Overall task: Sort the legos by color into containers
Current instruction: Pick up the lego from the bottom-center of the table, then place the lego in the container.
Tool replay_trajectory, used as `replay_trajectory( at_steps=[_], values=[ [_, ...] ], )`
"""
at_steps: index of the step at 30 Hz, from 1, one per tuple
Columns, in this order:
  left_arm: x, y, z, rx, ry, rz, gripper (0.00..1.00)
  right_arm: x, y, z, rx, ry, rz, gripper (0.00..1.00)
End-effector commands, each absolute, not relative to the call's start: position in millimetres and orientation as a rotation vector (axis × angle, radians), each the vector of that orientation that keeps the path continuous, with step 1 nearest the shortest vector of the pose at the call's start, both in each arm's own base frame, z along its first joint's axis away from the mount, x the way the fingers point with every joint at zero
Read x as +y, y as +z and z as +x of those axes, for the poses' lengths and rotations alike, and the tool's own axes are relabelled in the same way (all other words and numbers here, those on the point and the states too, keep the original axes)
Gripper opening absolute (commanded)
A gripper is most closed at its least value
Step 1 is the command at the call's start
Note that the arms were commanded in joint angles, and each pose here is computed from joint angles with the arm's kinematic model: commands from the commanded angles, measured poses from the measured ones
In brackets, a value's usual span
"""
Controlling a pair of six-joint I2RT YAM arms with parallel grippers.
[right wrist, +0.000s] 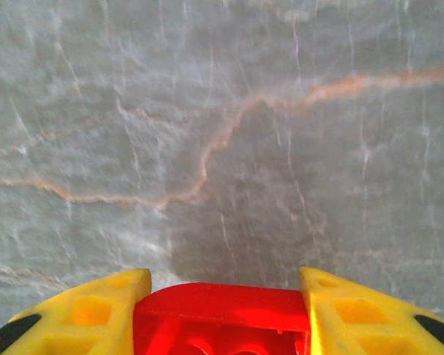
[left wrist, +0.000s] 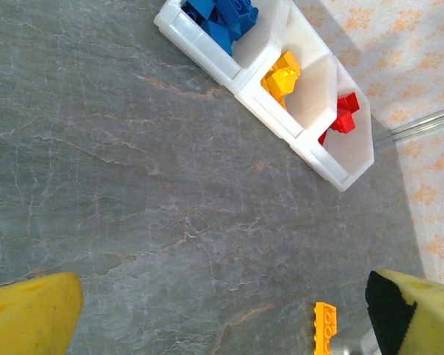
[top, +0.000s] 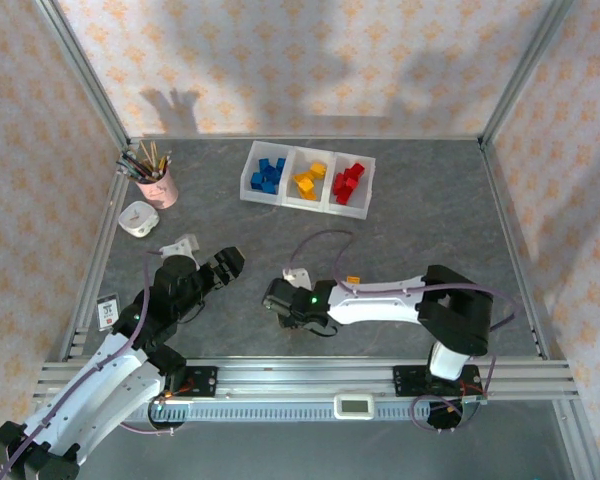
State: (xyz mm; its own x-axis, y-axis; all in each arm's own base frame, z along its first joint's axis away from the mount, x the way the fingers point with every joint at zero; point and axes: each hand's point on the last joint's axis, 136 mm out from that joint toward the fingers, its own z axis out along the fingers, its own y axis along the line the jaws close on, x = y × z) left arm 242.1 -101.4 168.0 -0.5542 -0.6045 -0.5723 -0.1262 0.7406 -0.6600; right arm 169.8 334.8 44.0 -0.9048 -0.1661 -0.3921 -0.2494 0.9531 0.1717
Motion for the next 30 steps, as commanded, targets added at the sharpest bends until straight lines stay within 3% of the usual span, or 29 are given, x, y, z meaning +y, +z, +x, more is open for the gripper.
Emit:
replay_trajectory(
  at_steps=[1, 5, 15, 24, 28, 30],
  values=[
    [-98.9, 184.0, 248.3, 2.053, -0.710, -0.549, 0.99, 325.8, 71.8, 204.2, 2.639, 0.282, -0.261, 0.33],
    [-103.5, 195.7, 256.2, 2.033, -0.718, -0.525, 0.99, 310.9, 93.6, 250.1, 2.570, 0.273, -0.207, 0.32],
    [-124.0, 215.6, 285.5, 2.011, -0.744, -0.455, 0.99, 243.7, 146.8, 415.5, 2.354, 0.074, 0.034, 0.33],
    [-143.7, 218.1, 310.2, 2.027, -0.768, -0.410, 0.99, 187.2, 135.3, 524.8, 2.304, -0.058, 0.204, 0.33],
    [-148.7, 218.6, 317.8, 2.036, -0.765, -0.396, 0.99, 184.8, 128.6, 548.8, 2.299, -0.104, 0.213, 0.40],
    [-151.1, 218.9, 319.9, 2.039, -0.771, -0.389, 0.99, 185.9, 131.6, 553.7, 2.300, -0.106, 0.215, 0.49]
  ],
)
